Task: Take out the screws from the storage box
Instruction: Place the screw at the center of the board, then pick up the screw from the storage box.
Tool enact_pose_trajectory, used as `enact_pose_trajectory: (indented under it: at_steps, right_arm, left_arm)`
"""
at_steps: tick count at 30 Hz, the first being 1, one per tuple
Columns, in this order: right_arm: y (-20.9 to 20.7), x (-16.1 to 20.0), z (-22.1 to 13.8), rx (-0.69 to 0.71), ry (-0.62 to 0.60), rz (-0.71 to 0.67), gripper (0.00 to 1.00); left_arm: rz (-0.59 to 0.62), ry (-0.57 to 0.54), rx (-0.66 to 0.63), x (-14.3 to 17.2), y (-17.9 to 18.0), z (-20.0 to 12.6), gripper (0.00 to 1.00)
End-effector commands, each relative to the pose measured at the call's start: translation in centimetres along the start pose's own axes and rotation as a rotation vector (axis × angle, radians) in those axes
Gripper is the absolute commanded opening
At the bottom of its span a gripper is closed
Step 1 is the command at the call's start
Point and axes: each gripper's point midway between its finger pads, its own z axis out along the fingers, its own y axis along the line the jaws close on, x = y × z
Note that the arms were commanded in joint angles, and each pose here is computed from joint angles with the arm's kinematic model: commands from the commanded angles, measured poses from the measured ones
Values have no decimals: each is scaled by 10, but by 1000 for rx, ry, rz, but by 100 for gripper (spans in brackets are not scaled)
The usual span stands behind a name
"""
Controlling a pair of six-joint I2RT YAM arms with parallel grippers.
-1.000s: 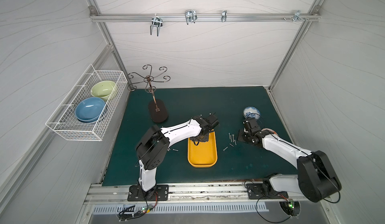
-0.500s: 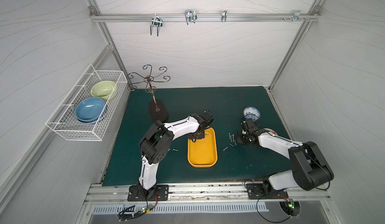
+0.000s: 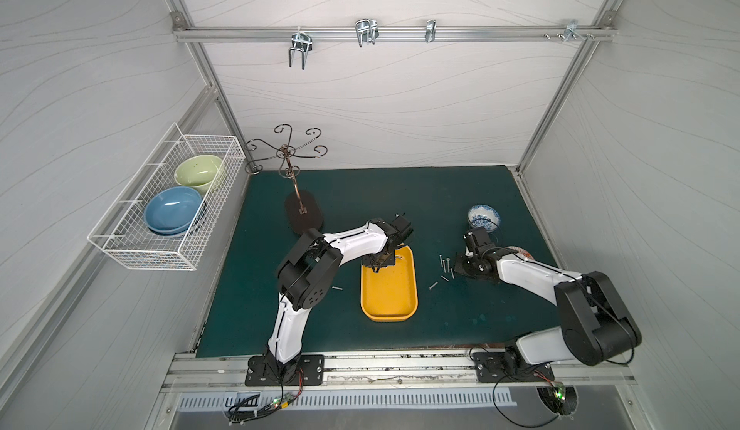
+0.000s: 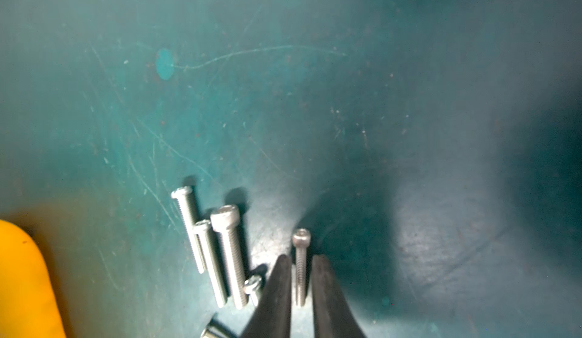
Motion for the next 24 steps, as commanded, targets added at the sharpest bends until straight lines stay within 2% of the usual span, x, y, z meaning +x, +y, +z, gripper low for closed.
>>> enact_pose_trajectory:
  at_steps: [1, 3, 7, 12, 14, 17, 24]
  right_arm:
    - [3, -5, -2, -14, -11, -2, 26]
    - [3, -5, -3, -18, -16, -4, 31]
    - [6, -7, -7, -36, -31, -9, 36]
    - [8, -7, -10, -56, -40, -17, 36]
    - [14, -10, -15, -91, -59, -31, 42]
    - [22, -14, -25, -140, -94, -49, 48]
    - [30, -26, -49, -186, -163, -69, 48]
  left_arm:
    - [-1, 22, -24, 2, 0, 10, 4]
    - [-2, 32, -21, 4, 0, 12, 0]
    - [-1, 46, -21, 7, 0, 17, 0]
    - [-3, 46, -11, 8, 0, 18, 0]
    - [-7, 32, 5, 5, -1, 14, 0]
    - [-12, -8, 51, 1, -1, -1, 0]
    - [-35, -99, 157, -7, 3, -43, 0]
